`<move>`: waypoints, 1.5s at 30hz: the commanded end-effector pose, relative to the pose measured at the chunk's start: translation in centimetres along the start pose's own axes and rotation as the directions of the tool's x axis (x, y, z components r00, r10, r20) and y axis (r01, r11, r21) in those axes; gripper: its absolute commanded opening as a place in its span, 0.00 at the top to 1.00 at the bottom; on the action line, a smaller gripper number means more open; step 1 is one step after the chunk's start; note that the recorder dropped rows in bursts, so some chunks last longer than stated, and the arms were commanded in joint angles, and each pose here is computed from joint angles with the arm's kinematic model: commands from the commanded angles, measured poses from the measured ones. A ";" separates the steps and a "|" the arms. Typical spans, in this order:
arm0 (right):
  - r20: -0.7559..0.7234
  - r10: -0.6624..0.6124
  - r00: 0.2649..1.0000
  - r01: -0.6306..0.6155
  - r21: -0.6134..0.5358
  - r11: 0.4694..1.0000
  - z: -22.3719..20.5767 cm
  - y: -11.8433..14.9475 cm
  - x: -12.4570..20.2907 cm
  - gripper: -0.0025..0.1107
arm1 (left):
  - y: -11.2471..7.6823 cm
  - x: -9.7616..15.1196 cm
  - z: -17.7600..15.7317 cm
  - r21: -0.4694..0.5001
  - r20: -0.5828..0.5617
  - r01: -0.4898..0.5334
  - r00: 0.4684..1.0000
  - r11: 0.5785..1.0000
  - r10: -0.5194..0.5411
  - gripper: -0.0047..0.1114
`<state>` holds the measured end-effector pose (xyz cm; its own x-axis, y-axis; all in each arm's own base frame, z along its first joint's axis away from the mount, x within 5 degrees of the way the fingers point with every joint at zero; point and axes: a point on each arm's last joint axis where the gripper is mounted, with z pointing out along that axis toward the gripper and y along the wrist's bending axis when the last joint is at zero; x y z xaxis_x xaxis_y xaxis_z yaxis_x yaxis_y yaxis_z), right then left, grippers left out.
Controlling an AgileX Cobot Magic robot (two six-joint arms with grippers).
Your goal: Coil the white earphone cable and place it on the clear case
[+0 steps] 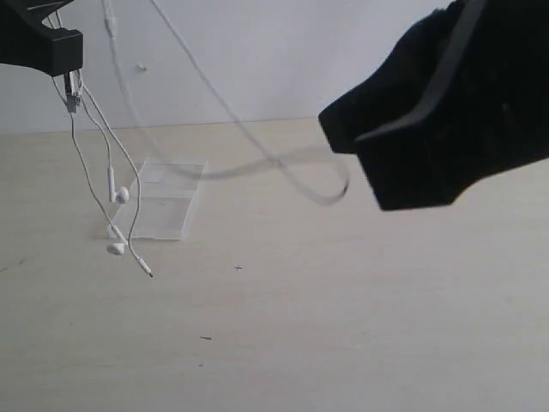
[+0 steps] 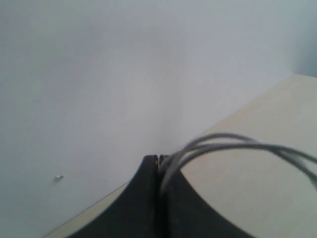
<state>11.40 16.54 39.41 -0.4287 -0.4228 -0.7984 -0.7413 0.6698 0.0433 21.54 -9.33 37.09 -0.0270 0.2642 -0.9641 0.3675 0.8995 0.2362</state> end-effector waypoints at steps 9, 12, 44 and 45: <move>0.066 -0.049 0.997 0.052 -0.057 0.997 0.6 0.5 0.6 0.57 | 0.0 -0.4 -0.2 0.011 0.020 0.024 1.000 1.000 -0.025 0.96; 0.071 -0.089 0.993 0.092 -0.046 0.995 0.5 0.4 0.6 0.57 | 0.0 -0.4 -0.2 0.013 0.020 0.024 0.999 1.000 -0.025 0.96; 0.383 0.076 0.921 -0.125 0.103 0.987 5.7 -5.8 5.5 0.61 | -0.5 -2.1 -2.4 0.117 0.117 0.143 0.981 0.983 -0.157 0.96; 0.410 0.076 0.909 -0.126 0.098 0.987 5.6 -6.0 5.3 0.61 | -0.5 -2.1 -2.4 0.117 0.117 0.143 0.981 0.983 -0.157 0.96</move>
<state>16.02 13.90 30.97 -0.2871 -0.1505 -0.9460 -0.6209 0.7812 0.0642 19.39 -9.57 38.92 0.0184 0.0950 -0.9953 0.4648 0.8806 0.0926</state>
